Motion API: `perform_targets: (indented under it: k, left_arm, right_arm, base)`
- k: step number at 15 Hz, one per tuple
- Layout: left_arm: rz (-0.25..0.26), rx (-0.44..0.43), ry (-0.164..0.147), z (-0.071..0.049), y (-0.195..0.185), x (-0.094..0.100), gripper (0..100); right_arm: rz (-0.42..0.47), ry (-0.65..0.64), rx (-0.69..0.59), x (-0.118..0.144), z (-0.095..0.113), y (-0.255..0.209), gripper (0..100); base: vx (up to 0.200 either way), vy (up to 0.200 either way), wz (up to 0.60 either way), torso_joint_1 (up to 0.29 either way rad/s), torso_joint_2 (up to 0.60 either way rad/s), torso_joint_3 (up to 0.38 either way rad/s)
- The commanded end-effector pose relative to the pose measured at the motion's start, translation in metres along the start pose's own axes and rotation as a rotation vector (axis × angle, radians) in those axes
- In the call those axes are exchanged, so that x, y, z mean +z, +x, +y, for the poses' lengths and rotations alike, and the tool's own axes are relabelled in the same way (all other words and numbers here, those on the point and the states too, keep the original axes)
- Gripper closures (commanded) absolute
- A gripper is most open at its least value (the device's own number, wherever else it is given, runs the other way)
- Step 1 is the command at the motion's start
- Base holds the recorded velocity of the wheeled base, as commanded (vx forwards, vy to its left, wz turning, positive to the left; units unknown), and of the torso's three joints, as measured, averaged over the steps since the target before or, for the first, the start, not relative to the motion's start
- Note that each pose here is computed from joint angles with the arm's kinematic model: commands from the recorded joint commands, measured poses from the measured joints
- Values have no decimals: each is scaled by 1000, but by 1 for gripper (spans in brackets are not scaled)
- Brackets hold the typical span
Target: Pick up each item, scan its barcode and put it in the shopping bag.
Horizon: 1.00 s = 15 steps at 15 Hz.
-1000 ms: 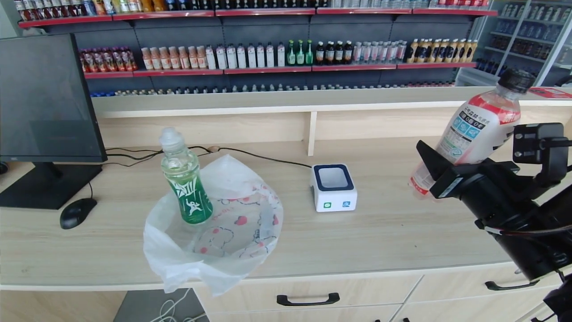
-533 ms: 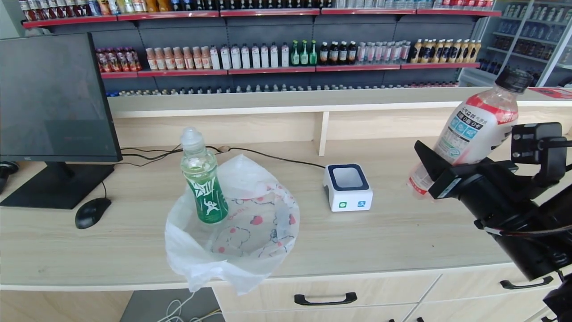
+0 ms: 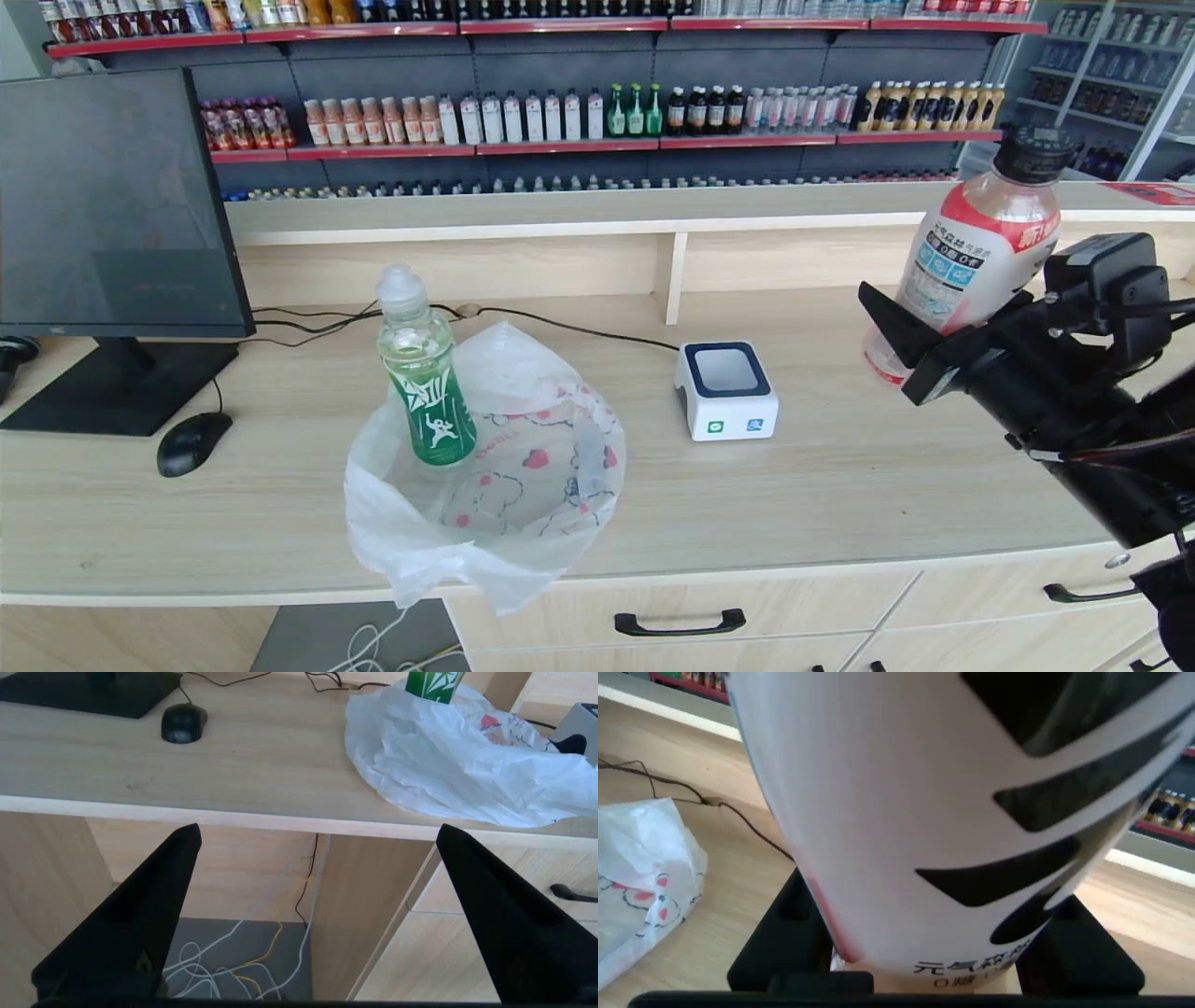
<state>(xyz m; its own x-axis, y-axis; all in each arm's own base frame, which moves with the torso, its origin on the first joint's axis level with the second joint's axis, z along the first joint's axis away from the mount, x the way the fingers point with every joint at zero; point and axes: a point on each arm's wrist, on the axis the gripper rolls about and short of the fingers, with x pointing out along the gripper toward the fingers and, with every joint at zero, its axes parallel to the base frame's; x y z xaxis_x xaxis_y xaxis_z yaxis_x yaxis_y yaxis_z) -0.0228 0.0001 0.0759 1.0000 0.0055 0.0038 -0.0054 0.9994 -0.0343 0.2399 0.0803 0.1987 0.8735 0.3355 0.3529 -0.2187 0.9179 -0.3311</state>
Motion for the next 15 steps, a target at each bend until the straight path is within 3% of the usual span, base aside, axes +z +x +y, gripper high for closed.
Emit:
perform_targets:
  k: [1, 9, 13, 15]
  left_arm:
    - [1, 1, -1, 0, 0, 0, 0]
    - [-1, 1, -1, 0, 0, 0, 0]
    - [-5, 0, 2, 0, 0, 1, 0]
    - [-7, -1, 4, 0, 0, 1, 0]
  right_arm:
    - [-13, -68, 17, -6, 0, 13, 100]
    - [-78, -322, 164, -15, 13, 27, 100]
    - [-142, -344, 305, -25, 47, 45, 100]
    - [-161, -345, 353, -35, 54, 55, 100]
  base:
    - [0, 0, 0, 0, 0, 0]
    - [0, 0, 0, 0, 0, 0]
    - [0, 0, 0, 0, 0, 0]
    - [0, 0, 0, 0, 0, 0]
